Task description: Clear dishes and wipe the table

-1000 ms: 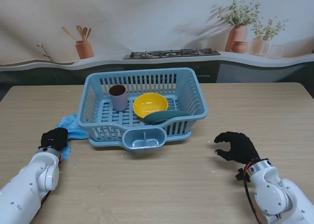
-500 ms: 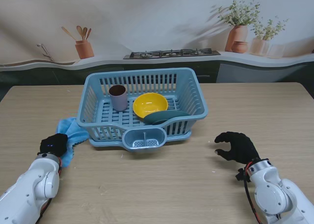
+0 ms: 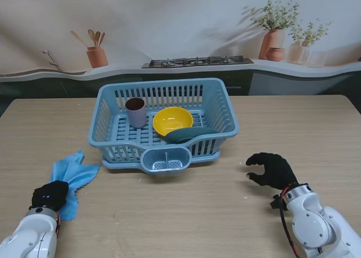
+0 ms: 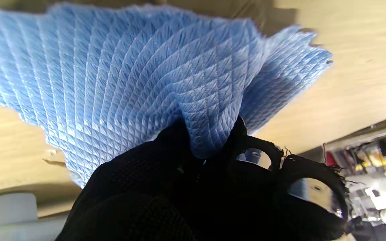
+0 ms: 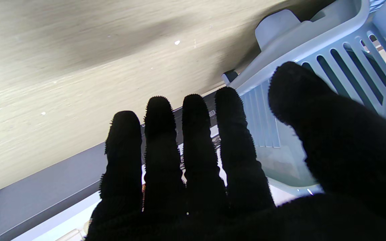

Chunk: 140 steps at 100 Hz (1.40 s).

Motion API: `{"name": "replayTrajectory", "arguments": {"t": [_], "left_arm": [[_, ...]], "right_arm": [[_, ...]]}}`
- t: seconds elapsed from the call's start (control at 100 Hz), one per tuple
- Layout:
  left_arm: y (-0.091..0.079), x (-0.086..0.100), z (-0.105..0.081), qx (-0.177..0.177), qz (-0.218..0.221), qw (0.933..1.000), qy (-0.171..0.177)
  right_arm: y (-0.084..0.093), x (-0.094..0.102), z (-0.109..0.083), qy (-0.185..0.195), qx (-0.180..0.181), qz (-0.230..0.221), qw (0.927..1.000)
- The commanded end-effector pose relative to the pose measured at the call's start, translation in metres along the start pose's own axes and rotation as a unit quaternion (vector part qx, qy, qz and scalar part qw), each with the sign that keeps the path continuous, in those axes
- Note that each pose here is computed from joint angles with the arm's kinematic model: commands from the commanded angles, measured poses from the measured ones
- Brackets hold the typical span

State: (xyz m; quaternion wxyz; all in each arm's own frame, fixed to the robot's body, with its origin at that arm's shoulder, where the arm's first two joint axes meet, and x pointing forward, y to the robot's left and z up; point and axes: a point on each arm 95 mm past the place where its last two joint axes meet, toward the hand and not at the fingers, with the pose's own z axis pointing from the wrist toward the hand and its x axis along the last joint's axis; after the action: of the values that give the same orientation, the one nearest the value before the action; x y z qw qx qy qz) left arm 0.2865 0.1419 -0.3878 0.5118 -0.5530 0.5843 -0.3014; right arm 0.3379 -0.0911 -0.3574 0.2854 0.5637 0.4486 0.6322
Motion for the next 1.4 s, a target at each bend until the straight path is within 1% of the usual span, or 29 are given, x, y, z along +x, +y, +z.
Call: {"name": "replayTrajectory", "arguments": {"t": [0.0, 0.17, 0.24, 0.28, 0.39, 0.45, 0.54, 0.59, 0.67, 0.88, 1.02, 1.11, 1.21, 1.32, 1.39], "left_arm": [[0.029, 0.004, -0.013, -0.043, -0.006, 0.9991, 0.0], [0.038, 0.006, -0.022, -0.049, -0.007, 0.9987, -0.015], [0.04, 0.005, -0.02, -0.041, -0.008, 0.999, -0.017], [0.042, 0.004, -0.017, -0.031, -0.009, 0.9994, -0.015], [0.043, 0.001, -0.002, -0.01, -0.011, 0.9999, -0.009], [0.042, -0.001, 0.007, -0.004, -0.014, 0.9999, -0.006], [0.038, -0.004, 0.025, 0.009, -0.019, 0.9998, 0.0], [0.036, -0.006, 0.037, 0.022, -0.02, 0.9995, 0.005], [0.03, -0.009, 0.056, 0.042, -0.011, 0.9989, 0.016], [0.008, -0.012, 0.094, 0.043, -0.002, 0.9985, 0.035], [-0.001, -0.01, 0.115, 0.044, -0.011, 0.9984, 0.034], [-0.006, -0.007, 0.125, 0.047, -0.019, 0.9982, 0.032], [-0.01, -0.003, 0.132, 0.047, -0.025, 0.9981, 0.031], [-0.011, -0.001, 0.136, 0.051, -0.023, 0.9978, 0.035], [-0.012, -0.001, 0.137, 0.065, -0.021, 0.9969, 0.04]], "right_arm": [[-0.003, 0.001, -0.001, 0.003, 0.009, -0.002, 1.0], [-0.003, 0.001, -0.001, 0.005, 0.011, -0.003, 0.9999], [-0.003, 0.002, -0.001, 0.006, 0.012, -0.004, 0.9999], [-0.003, 0.002, -0.001, 0.006, 0.011, -0.004, 0.9999], [-0.002, 0.003, -0.002, 0.004, 0.009, -0.003, 0.9999], [-0.002, 0.003, -0.002, 0.003, 0.009, -0.003, 1.0], [-0.002, 0.004, -0.003, 0.003, 0.008, -0.002, 1.0], [-0.002, 0.004, -0.003, 0.003, 0.007, -0.002, 1.0], [-0.001, 0.003, -0.004, 0.002, 0.006, -0.002, 1.0], [0.0, 0.003, -0.004, 0.0, 0.003, -0.003, 1.0], [0.0, 0.003, -0.004, -0.001, 0.002, -0.003, 1.0], [0.0, 0.003, -0.004, -0.002, 0.001, -0.003, 1.0], [0.001, 0.003, -0.003, -0.002, 0.0, -0.003, 1.0], [0.001, 0.003, -0.003, -0.002, 0.0, -0.004, 1.0], [0.002, 0.003, -0.003, -0.003, -0.001, -0.004, 1.0]]}}
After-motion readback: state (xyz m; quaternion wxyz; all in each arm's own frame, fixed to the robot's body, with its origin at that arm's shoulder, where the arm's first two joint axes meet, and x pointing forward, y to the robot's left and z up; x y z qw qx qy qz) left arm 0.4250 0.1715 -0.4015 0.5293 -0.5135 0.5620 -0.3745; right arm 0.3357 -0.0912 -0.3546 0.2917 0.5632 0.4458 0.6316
